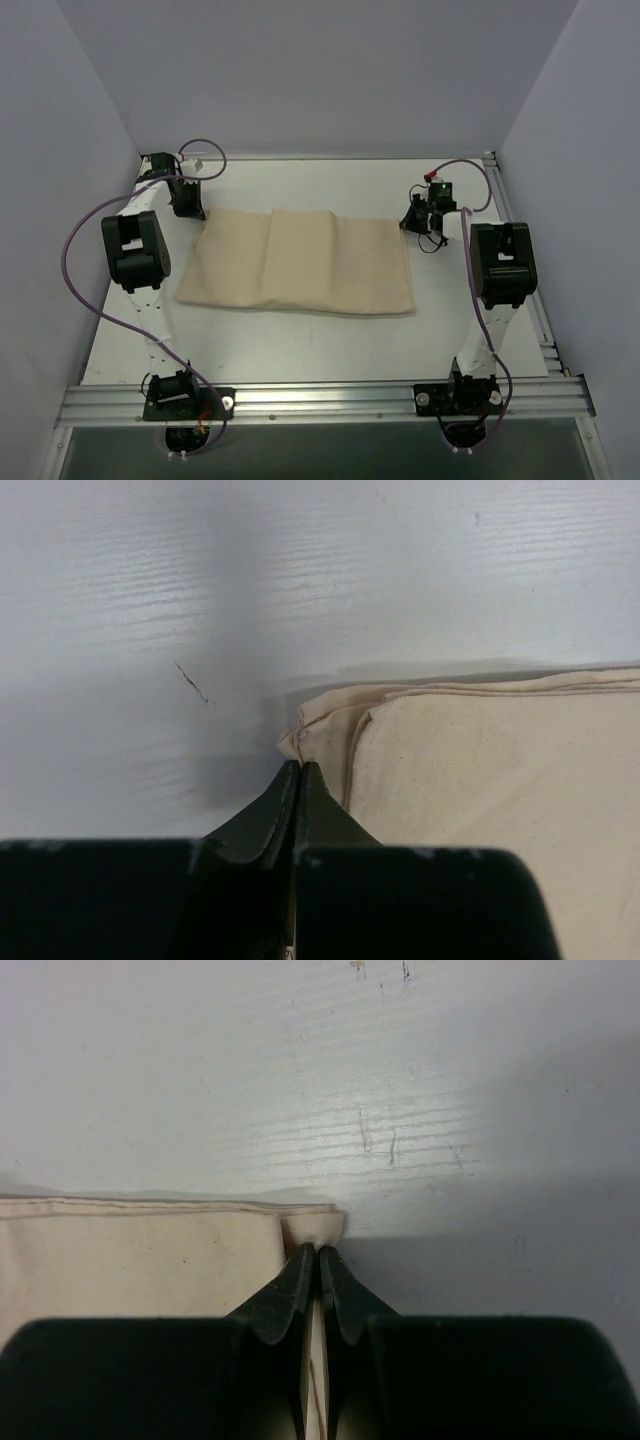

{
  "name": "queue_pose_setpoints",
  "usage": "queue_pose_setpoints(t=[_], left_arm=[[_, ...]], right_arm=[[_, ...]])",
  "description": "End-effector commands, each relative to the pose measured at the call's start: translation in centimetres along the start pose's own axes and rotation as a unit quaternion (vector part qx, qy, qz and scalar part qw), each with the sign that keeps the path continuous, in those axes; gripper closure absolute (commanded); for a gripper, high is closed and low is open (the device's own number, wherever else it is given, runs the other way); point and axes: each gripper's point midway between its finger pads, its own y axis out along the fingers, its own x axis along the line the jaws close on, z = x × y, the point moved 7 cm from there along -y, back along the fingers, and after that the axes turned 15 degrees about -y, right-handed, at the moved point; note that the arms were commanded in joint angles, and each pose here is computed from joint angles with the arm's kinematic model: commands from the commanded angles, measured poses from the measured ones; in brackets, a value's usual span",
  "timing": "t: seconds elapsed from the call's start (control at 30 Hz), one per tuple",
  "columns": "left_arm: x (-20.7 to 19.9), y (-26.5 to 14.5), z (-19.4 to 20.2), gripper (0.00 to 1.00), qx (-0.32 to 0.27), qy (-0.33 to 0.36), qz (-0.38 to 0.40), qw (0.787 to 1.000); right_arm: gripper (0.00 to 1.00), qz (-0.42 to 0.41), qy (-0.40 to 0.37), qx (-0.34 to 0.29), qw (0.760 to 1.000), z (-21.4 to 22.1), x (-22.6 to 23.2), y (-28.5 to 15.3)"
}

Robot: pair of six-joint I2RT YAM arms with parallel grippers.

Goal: Open and lay out the surgical kit
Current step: Open the surgical kit at the center of the board.

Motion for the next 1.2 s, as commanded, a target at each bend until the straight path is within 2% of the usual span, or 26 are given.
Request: queue_pose_setpoints(t=[0.0,0.1,0.3,0.67,0.9,1.0,1.17], left_arm=[[0.0,-0.9,-0.9,0.98,-0.036,-0.011,-0.003,0.999],[0.4,-1.2,-2.3,0.98,-0.072,-0.01,-0.026,0.997],[0.6,0.1,-3.7,0.98,-0.064,-0.013,-0.031,0.997],[2.1,-0.7,-9.4,0.98,-0.115,-0.013,-0.095,0.989],[5.3,-1.9,-10.5,0.98,-0.128,-0.048,-0.142,0.98],[5.9,-1.4,-10.5,0.98,-0.125,-0.033,-0.156,0.979],[6.4,-0.7,-11.4,0.98,-0.139,-0.014,-0.162,0.977]], right_arm=[[1.0,0.015,0.016,0.082,0.996,3.7,-0.8,1.0],[1.0,0.028,0.018,0.054,0.998,1.2,-1.3,1.6],[1.0,0.032,0.03,0.005,0.999,-3.6,-1.6,4.2],[1.0,0.008,0.088,-0.04,0.995,-6.2,0.0,7.7],[1.0,-0.04,0.08,-0.058,0.994,-7.0,6.8,10.5],[1.0,-0.044,0.097,-0.075,0.991,-7.5,7.4,10.8],[1.0,-0.026,0.085,-0.082,0.993,-8.2,7.7,10.7]])
